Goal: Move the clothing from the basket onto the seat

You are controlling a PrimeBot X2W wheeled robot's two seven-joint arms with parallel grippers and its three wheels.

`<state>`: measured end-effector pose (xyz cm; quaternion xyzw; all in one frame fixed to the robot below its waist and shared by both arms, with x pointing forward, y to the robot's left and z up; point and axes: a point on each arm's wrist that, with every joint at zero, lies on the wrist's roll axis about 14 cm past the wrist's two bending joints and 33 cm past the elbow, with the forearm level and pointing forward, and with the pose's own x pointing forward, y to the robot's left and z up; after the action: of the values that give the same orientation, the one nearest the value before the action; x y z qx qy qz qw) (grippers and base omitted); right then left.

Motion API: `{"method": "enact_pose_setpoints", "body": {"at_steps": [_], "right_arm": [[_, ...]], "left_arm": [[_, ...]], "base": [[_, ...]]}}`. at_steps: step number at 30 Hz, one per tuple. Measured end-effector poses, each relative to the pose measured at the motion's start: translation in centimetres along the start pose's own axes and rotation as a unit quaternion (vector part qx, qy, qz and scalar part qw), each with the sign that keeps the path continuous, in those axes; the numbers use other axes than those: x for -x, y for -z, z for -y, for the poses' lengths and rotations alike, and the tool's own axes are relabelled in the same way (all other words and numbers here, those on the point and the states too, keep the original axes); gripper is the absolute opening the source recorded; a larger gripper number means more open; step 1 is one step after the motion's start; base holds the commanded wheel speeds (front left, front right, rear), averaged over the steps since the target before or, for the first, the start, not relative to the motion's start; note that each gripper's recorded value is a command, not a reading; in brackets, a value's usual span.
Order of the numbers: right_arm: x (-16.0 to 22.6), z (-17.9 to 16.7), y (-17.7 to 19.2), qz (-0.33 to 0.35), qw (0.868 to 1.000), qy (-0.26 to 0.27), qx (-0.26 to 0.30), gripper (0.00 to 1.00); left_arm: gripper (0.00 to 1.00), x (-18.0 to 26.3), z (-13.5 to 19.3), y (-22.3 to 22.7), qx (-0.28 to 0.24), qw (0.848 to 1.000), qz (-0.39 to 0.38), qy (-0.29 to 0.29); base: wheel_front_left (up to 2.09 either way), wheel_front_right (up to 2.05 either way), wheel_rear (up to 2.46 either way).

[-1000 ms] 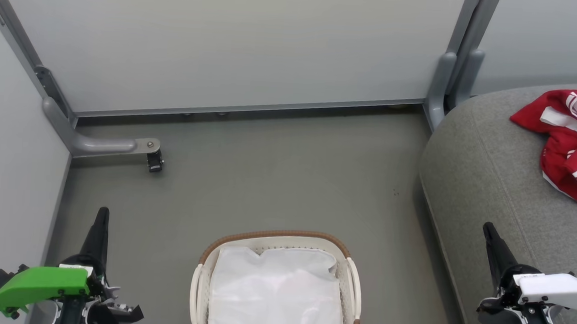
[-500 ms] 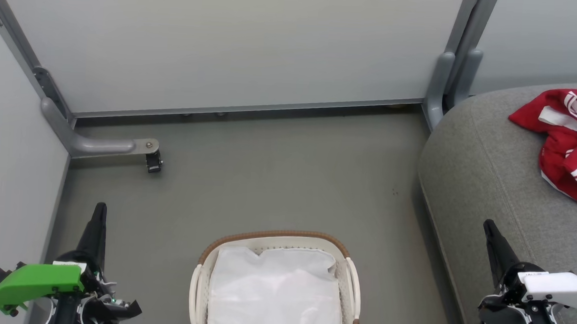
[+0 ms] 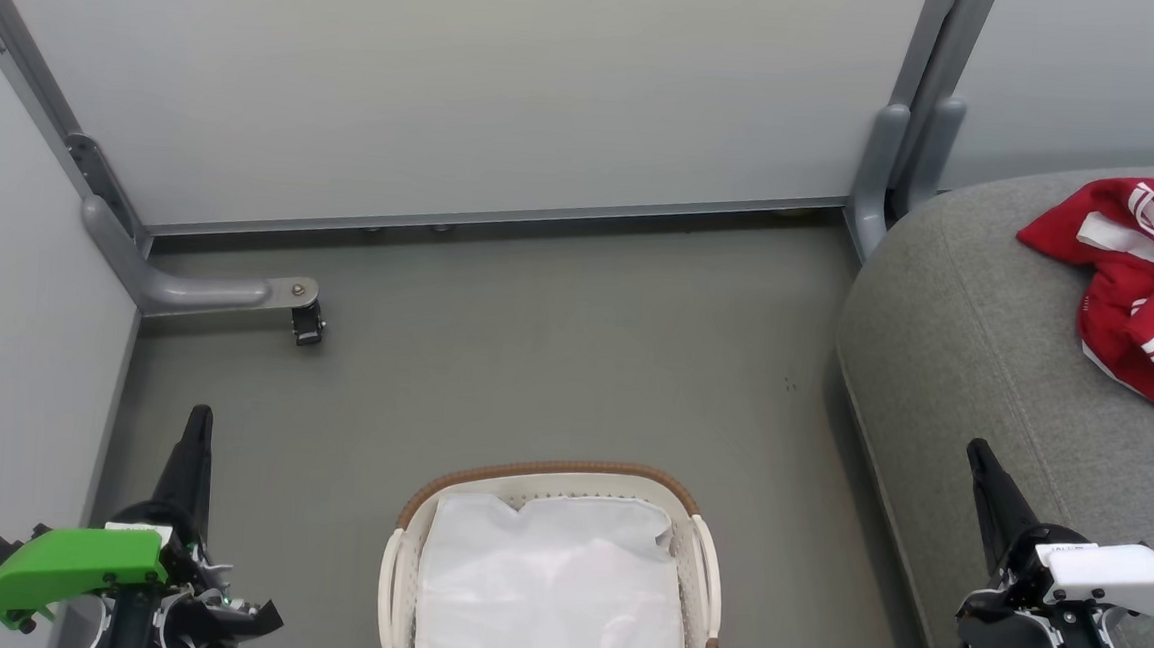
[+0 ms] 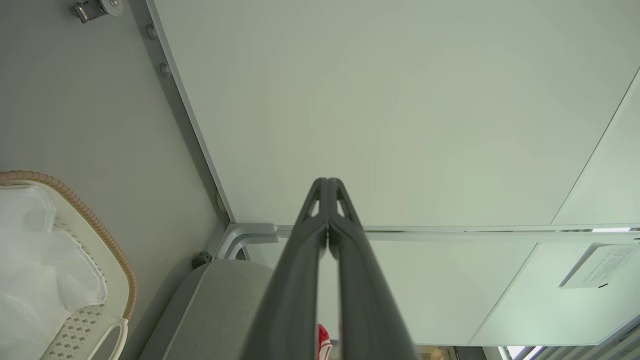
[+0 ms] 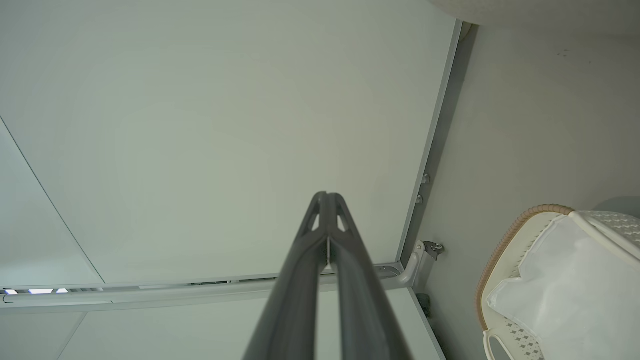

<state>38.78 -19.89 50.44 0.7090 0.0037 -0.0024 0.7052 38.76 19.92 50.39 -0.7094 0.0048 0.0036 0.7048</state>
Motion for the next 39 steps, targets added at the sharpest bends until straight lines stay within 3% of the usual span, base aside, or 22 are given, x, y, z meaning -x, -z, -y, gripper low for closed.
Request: {"method": "enact_pose_setpoints", "body": {"at_steps": [39], "right_arm": [[-0.01, -0.01, 0.00, 0.000, 1.000, 0.000, 0.000, 0.00]], "left_arm": [[0.00, 0.00, 0.00, -0.06, 0.000, 1.000, 0.001, 0.000]], "base": [[0.00, 0.00, 0.00]]}}
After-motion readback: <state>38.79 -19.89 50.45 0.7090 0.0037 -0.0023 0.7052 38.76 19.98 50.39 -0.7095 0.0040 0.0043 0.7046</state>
